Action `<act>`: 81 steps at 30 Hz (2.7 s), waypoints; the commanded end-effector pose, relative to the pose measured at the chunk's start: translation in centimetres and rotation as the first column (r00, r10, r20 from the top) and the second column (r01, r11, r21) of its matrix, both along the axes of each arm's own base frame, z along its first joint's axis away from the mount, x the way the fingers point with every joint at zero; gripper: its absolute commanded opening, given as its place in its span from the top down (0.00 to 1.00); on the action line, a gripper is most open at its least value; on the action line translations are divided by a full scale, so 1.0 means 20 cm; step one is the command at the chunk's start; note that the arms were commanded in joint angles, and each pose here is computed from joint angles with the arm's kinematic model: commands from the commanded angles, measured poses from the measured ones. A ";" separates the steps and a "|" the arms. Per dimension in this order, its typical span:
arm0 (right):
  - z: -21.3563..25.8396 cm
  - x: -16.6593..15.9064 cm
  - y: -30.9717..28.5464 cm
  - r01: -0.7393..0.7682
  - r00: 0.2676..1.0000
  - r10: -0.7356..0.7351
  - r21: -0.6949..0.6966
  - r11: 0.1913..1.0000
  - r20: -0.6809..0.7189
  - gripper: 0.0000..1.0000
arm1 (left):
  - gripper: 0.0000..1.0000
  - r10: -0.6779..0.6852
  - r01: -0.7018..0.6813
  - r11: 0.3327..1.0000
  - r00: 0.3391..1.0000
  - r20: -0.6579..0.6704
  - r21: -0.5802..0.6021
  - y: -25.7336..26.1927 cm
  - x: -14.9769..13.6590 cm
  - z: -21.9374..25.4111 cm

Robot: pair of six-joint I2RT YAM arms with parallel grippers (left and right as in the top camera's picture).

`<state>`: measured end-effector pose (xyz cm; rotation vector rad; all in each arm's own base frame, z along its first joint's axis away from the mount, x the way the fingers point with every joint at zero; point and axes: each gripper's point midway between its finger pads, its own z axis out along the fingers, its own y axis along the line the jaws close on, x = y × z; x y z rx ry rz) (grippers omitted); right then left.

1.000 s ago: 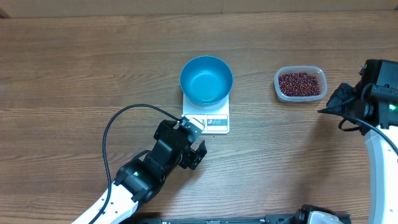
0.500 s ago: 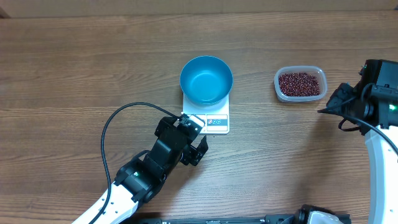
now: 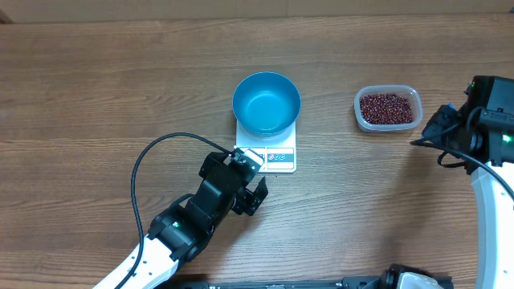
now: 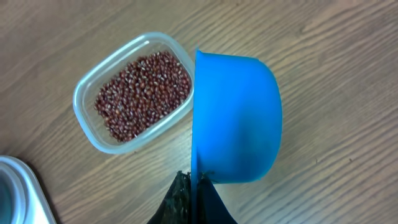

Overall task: Scoop item into bowl and weigh 150g on scale
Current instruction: 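Move the blue scoop with the right gripper over the bean tub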

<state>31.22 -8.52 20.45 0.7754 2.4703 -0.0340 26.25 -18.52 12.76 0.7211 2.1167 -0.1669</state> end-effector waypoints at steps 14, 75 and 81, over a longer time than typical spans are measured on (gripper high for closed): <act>0.17 0.18 0.10 -0.225 0.958 0.226 -0.023 0.974 0.178 0.96 | 0.01 0.006 -0.006 1.000 1.000 0.015 0.007 0.02 0.00 0.01; -0.04 0.47 0.29 -0.539 0.817 0.441 -0.221 0.813 -0.371 0.96 | 0.00 0.006 -0.006 1.000 1.000 0.007 0.014 0.02 0.00 0.00; -0.07 0.45 0.26 -0.520 0.819 0.405 -0.230 0.823 -0.406 0.96 | 0.00 0.006 -0.006 1.000 1.000 0.007 0.014 0.02 0.00 0.00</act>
